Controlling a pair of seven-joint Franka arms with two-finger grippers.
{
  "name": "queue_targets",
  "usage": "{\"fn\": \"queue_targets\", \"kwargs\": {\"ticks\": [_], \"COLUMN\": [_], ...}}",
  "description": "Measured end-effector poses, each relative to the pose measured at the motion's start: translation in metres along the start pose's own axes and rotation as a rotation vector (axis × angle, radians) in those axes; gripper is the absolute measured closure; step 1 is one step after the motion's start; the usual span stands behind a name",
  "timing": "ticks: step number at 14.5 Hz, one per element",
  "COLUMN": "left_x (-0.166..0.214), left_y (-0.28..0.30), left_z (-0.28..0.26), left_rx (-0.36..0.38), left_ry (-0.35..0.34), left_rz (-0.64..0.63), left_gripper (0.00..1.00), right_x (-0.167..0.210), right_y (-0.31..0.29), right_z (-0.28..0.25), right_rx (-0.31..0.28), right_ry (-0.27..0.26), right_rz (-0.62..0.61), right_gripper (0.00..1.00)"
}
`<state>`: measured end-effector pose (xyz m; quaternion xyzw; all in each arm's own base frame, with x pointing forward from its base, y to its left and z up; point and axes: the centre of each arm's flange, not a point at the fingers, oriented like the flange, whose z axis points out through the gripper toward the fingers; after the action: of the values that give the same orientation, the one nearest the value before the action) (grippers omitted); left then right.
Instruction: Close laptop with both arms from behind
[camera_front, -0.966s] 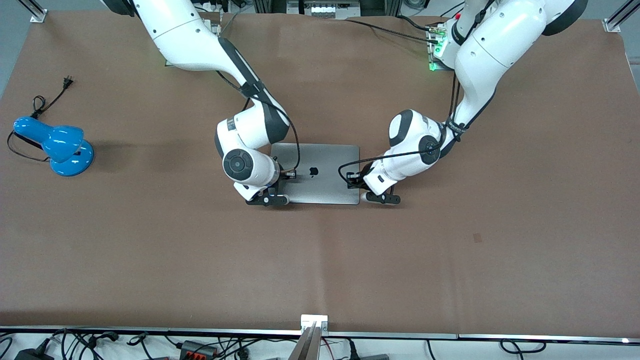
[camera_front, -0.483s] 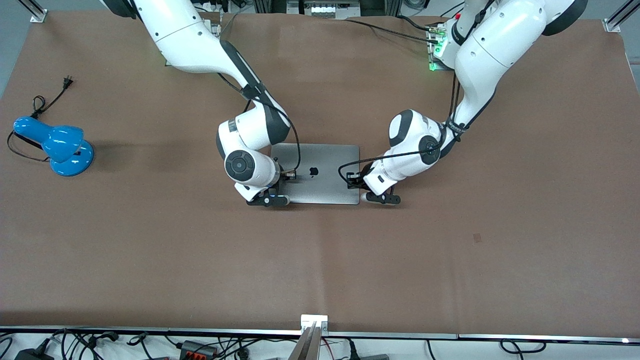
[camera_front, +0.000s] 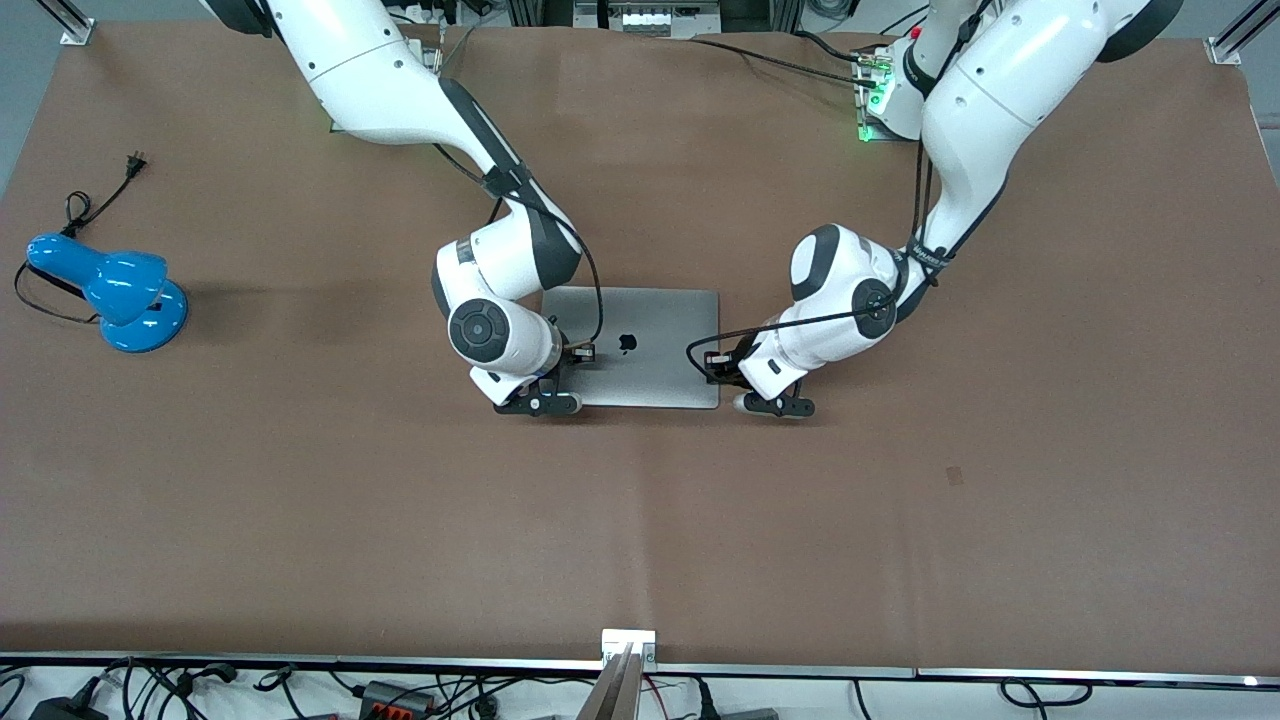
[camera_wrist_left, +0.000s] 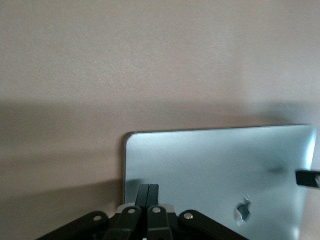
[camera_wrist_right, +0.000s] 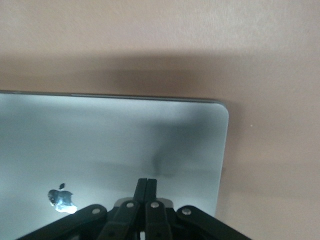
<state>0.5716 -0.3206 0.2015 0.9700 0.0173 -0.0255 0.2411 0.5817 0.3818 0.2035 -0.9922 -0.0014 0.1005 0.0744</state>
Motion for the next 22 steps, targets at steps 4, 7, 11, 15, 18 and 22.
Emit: {"fn": "queue_targets", "kwargs": {"ticks": [4,7,11,15,18,22], "left_x": [-0.004,-0.011,-0.02,-0.018,-0.02,-0.001], "left_y": [0.027,0.03,0.03,0.035,0.035,0.023], "left_z": [-0.071,-0.137,-0.218,-0.268,-0.3,-0.376], "left_rx": [0.04,0.091,0.336,0.483,0.535,0.506], "left_ry": [-0.065,-0.122,-0.189,-0.246,-0.295,-0.21], "left_rz": [0.049,0.061,0.172,0.196,0.174,0.11], "left_gripper": [0.99,0.98,0.82,0.44,0.15,0.0], "right_x": [0.008,0.01,0.009,0.003,-0.004,-0.022], "right_y": [0.015,0.042,0.093,0.124,0.146,0.188], "right_z": [-0.053,-0.101,-0.174,-0.236,-0.288,-0.373], "right_rx": [-0.011,-0.056,-0.102,-0.084,-0.072,-0.114], "right_ry": [0.029,0.027,0.031,0.08,0.153,0.189], "right_rz": [0.018,0.02,-0.011,0.011,0.031,0.037], "right_gripper": [0.99,0.99,0.91,0.55,0.25,0.0]}}
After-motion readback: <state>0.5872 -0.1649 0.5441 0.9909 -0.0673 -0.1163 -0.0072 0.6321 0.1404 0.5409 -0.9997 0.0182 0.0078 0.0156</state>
